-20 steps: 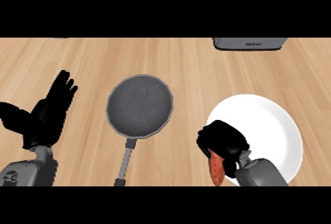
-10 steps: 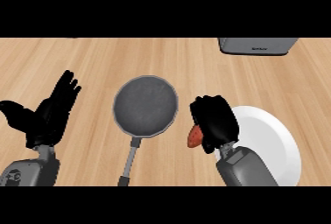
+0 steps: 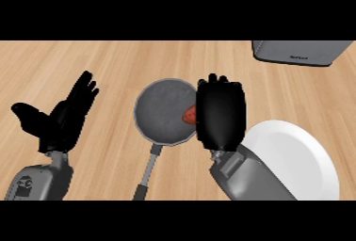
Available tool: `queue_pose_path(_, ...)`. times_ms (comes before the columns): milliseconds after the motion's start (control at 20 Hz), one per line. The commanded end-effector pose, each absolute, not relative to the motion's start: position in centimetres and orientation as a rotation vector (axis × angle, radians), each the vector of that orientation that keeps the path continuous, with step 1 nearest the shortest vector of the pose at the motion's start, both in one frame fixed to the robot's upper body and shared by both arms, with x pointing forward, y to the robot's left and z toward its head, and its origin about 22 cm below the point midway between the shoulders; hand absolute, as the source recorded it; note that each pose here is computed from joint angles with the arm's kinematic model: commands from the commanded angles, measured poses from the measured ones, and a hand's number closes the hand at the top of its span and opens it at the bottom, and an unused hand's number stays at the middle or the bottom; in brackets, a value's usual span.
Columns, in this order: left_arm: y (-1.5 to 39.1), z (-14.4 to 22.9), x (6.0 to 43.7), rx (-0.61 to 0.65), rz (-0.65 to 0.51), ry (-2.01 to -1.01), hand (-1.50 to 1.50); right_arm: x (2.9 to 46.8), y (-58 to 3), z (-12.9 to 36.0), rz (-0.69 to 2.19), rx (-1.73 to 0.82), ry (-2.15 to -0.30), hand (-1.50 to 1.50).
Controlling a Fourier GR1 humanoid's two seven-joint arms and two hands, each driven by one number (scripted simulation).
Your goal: Pick the sweet potato from the plate and place it in the pan
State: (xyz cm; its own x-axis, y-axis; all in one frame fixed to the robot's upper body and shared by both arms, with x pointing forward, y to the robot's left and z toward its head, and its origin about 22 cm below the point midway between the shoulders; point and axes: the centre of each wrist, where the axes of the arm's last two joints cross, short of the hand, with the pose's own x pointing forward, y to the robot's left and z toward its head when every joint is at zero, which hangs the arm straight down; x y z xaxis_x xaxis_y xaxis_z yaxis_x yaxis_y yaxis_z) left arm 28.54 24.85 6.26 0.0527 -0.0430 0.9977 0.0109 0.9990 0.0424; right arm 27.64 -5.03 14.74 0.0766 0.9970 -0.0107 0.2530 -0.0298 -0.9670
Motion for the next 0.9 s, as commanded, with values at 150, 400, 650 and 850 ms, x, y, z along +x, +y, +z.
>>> queue_pose_path(150, 23.3, 6.3, 29.2, -0.023, -0.072, -1.519, 0.0, 27.7, -1.5, 17.9, 0.717, -1.577, -1.252, 1.5)
queue_pose_path(400, 23.8, 7.2, 30.0, 0.0, -0.089, -1.539, 0.0, 29.1, 0.0, 19.3, 0.606, -1.591, -1.212, 1.5)
queue_pose_path(650, 24.2, 6.3, 29.9, 0.015, -0.069, -1.526, 0.0, 29.9, 1.2, 19.0, 0.507, -1.574, -1.218, 1.5)
queue_pose_path(850, 24.1, 6.2, 29.4, 0.028, -0.041, -1.52, 0.0, 30.0, 1.6, 17.5, 0.507, -1.516, -1.218, 1.5)
